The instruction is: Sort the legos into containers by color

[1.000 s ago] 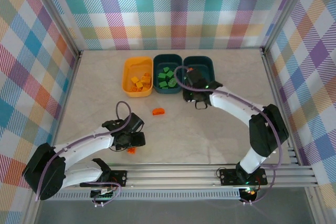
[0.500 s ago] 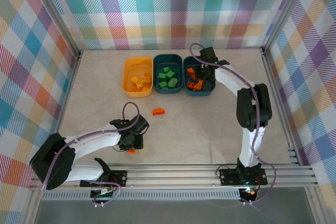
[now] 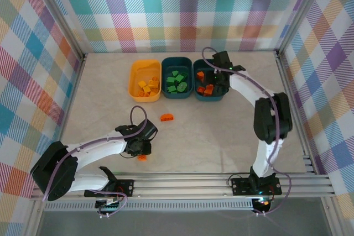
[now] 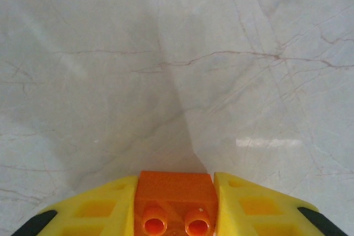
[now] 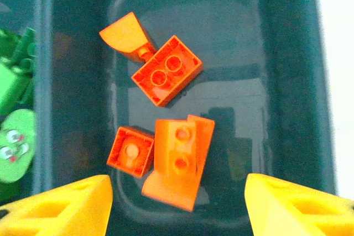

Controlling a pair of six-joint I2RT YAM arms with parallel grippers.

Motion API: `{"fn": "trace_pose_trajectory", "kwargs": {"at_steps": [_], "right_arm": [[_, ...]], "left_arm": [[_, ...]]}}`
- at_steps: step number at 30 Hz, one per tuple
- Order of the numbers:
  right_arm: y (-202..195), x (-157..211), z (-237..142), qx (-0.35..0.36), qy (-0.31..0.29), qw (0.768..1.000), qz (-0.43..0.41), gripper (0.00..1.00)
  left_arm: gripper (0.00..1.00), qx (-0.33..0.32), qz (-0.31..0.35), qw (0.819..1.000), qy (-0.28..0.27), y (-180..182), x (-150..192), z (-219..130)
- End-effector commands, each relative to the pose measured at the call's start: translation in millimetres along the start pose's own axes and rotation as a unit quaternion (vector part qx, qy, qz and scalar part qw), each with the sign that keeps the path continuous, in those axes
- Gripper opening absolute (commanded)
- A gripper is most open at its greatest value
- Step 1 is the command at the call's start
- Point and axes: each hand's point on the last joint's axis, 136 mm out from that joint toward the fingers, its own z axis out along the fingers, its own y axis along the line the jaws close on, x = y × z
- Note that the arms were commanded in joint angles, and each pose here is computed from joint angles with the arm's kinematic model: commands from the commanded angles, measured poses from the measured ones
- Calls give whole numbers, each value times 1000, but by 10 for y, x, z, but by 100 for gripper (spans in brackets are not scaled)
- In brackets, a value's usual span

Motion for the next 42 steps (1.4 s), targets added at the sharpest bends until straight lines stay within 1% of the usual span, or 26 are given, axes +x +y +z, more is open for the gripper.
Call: {"fn": "trace_pose_trajectory", "kwargs": {"at_steps": [1,5,6,7,10,13,19,22,23,25,28,30,34,37,39,40,42], "right_arm": [[32,-46,-380,-22,-53,998,15,67],[-58,160,-587,-32,-67,997,23,67],[-72,196,-626,-34,-68,997,24,67],[-95,252,-659,-34,-67,997,24,67],[-150,369,-764,-36,-70,997,26,68],[-204,472,-854,-36,-73,996,27,68],[-266,626,-958,-42,-79,996,30,68],[-310,668,-983,-38,-85,995,30,69],[-318,690,-983,-38,-86,995,29,68],[-337,728,-971,-39,-89,995,31,68],[-356,791,-945,-44,-95,994,39,68],[-411,871,-898,-39,-98,993,47,68],[-549,969,-797,-26,-127,989,77,69],[-648,1013,-810,-10,-137,986,96,70],[-720,994,-887,-1,-162,981,106,71],[-781,992,-927,8,-177,978,112,73],[-877,1008,-972,22,-198,972,124,74]], "left_arm": [[33,16,13,1000,8,-115,14,40],[32,21,16,1000,10,-158,12,65],[35,20,20,1000,13,-167,19,74],[41,19,22,999,14,-170,19,82],[52,6,30,999,24,-159,46,114],[54,-17,41,999,29,-104,79,110],[42,-33,60,997,40,-102,211,83],[34,-50,72,995,39,-111,250,96],[29,-53,74,995,36,-128,237,96],[24,-43,76,996,28,-233,182,72],[20,-8,84,996,0,-535,-31,-48],[17,12,97,995,-26,-798,-268,-192],[16,65,134,985,-86,-1540,-874,-581],[15,85,159,976,-125,-2024,-1316,-789],[14,102,169,970,-144,-2312,-1582,-860],[14,109,170,968,-146,-2446,-1710,-839],[13,116,165,968,-153,-2614,-1970,-807]]}}
